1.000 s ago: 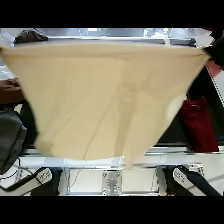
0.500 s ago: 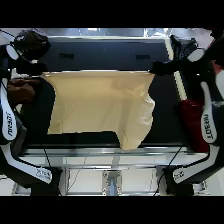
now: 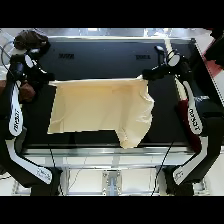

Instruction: Fold the shirts.

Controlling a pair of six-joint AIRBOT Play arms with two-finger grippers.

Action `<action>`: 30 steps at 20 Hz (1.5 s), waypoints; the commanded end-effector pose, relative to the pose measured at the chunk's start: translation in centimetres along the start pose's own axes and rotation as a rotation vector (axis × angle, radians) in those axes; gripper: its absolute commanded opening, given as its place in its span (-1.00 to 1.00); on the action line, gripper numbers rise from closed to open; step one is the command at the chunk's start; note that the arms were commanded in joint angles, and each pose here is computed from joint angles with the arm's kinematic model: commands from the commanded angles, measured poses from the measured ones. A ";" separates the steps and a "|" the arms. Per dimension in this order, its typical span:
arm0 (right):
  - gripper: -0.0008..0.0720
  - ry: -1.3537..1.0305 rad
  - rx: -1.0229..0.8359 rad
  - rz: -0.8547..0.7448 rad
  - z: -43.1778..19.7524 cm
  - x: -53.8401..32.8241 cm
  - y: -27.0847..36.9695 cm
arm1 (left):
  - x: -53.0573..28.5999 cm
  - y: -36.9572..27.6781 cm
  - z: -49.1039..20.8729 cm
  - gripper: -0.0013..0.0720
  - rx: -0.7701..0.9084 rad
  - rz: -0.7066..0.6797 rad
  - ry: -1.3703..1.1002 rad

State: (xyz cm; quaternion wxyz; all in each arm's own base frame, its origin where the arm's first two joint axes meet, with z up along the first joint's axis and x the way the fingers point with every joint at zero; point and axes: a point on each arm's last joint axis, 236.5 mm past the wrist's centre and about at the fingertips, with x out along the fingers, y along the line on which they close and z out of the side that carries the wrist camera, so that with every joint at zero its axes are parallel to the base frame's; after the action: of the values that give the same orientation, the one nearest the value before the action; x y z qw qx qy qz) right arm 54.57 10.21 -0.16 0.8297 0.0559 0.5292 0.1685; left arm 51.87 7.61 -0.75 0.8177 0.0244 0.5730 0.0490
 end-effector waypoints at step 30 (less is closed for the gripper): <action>0.11 0.082 0.335 -0.073 -21.0 -12.4 -0.4 | -13.6 11.3 -23.7 0.35 -0.702 0.187 -0.185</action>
State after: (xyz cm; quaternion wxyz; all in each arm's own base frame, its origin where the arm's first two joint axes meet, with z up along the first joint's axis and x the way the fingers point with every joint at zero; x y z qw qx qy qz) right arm 35.77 1.77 4.98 0.7988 0.0542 0.5969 0.0514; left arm 31.48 15.79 8.34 0.8438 -0.0907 0.4806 0.2209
